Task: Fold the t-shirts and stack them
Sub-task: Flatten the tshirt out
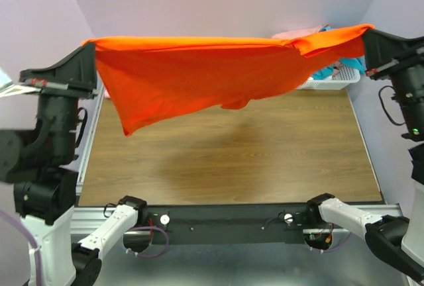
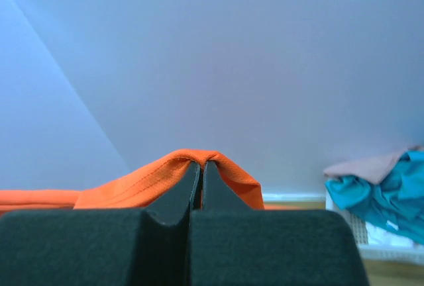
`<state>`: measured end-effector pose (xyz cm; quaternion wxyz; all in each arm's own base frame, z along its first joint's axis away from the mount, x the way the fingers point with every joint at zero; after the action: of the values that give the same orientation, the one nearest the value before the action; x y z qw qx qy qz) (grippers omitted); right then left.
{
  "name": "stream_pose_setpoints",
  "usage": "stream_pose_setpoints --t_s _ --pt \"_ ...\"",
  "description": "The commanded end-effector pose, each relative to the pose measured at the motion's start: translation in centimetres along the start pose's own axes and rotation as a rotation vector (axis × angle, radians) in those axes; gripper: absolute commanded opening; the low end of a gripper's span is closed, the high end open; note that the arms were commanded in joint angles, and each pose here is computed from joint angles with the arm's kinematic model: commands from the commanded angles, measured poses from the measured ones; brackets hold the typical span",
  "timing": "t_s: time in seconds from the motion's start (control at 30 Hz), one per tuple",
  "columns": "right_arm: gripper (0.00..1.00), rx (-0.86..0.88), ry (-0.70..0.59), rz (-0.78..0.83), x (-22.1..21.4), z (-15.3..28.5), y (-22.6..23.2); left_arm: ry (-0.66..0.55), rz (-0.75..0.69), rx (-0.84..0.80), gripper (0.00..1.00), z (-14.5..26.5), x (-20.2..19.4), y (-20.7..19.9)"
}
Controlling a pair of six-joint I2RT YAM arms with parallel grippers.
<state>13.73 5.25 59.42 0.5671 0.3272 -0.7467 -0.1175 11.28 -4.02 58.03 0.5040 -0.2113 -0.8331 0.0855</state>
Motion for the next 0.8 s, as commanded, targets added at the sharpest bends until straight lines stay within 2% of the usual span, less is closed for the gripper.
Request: stream_pose_setpoints --t_s 0.0,0.17,0.3,0.37,0.47,0.5,0.53,0.57,0.7,0.77 --pt "0.0 0.067 0.035 0.051 0.9 1.0 0.9 -0.014 -0.024 -0.098 0.0 1.8 1.5 -0.9" --pt "0.0 -0.012 -0.031 0.076 1.9 -0.1 0.5 -0.028 -0.021 -0.091 0.0 2.3 1.7 -0.8" --pt "0.01 -0.131 0.006 0.119 -0.4 -3.6 -1.2 0.037 -0.031 -0.02 0.0 0.3 -1.1 0.2" --pt "0.0 -0.246 0.016 0.139 -2.3 -5.9 -3.0 0.09 -0.039 0.033 0.0 -0.9 -3.6 1.2" --pt "0.0 -0.408 0.056 0.196 -6.4 -8.9 -6.4 0.201 -0.056 0.145 0.0 -2.9 -9.0 3.3" --pt "0.0 -0.472 0.094 0.226 -8.6 -9.7 -8.0 0.275 -0.072 0.189 0.0 -3.7 -12.2 4.4" --pt "0.0 -0.469 0.088 0.225 -8.8 -10.1 -8.1 0.313 -0.079 0.217 0.0 -4.0 -13.9 5.0" --pt "0.01 -0.509 0.125 0.248 -11.2 -11.2 -9.6 0.335 -0.088 0.249 0.0 -4.6 -15.5 5.7" --pt "0.0 -0.565 0.255 0.286 -18.0 -12.9 -13.7 0.582 -0.142 0.37 0.0 -6.6 -26.2 9.4" --pt "0.0 -0.591 0.354 0.283 -22.5 -13.9 -16.9 0.667 -0.164 0.401 0.0 -7.0 -30.1 11.3"
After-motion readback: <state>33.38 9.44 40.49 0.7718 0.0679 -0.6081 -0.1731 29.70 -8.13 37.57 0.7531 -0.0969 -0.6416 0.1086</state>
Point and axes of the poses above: each gripper's point midway between its finger pads, its own z axis back along the fingers, its own y axis along the line the jaws close on, x = y × z, the point moved 9 cm from there along z, back along the fingers, and after that the axes turned 15 degrees about -z, right-handed, at the moved point
